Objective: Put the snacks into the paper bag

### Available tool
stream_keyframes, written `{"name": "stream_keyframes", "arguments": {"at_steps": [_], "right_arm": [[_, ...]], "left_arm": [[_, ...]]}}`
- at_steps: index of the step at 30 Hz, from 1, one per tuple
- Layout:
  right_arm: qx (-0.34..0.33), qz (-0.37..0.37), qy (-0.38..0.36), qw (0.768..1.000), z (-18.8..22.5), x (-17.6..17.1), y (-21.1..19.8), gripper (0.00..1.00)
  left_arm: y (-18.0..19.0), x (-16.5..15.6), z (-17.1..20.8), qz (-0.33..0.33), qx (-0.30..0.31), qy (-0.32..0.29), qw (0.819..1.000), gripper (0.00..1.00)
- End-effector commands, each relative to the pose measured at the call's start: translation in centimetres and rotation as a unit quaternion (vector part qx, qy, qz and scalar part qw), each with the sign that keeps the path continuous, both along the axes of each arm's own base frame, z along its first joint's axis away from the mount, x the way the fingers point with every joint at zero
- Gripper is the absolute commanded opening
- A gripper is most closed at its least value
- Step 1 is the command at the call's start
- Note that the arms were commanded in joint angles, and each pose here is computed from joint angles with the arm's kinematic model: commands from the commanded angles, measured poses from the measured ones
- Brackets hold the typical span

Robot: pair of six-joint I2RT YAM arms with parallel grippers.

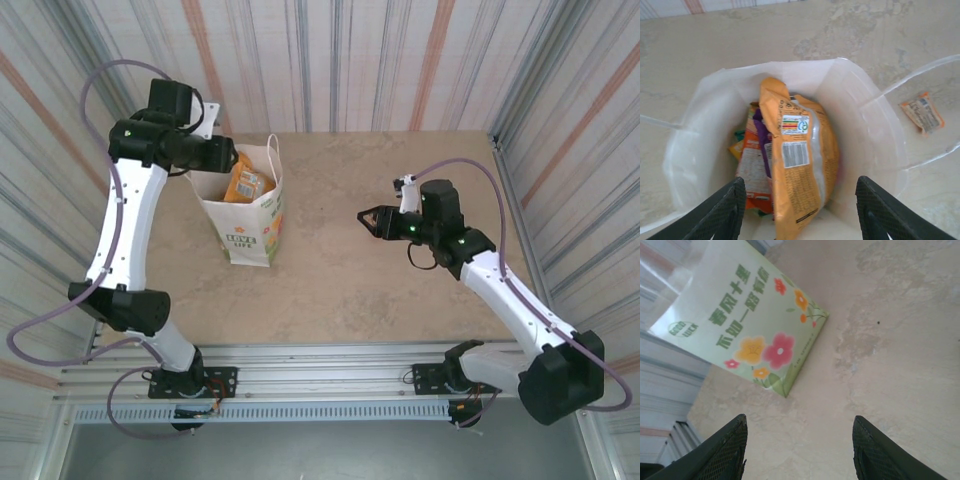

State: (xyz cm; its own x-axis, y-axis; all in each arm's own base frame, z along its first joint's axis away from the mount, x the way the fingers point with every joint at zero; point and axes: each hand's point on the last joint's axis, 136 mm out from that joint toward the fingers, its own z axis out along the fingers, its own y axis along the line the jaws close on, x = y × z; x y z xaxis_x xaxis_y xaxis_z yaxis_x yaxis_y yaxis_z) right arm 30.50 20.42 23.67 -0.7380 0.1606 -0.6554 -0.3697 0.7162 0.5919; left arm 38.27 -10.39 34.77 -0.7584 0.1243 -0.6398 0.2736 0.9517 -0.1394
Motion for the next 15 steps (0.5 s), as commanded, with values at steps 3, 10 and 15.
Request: {"name": "stream_keyframes", "arguments": {"at_steps": [3, 10, 15], "right_arm": [[-0.108, -0.050, 0.054, 0.991, -3.2, 1.4, -2.7, 0.57], [-0.249, -0.066, 0.134, 0.957, -8.2, 3.5, -5.1, 0.63], [-0.323, -0.044, 0.189, 0.926, -12.0, 5.2, -5.7, 0.70]], "left_arm": [[-2.5, -1.1, 0.6, -0.023, -0.046, -0.003, 0.999, 0.62], [-2.9, -2.2, 1.2, -0.021, -0.065, -0.010, 0.998, 0.61], [-2.6, -2.7, 1.2, -0.017, -0.060, -0.011, 0.998, 0.61]]}}
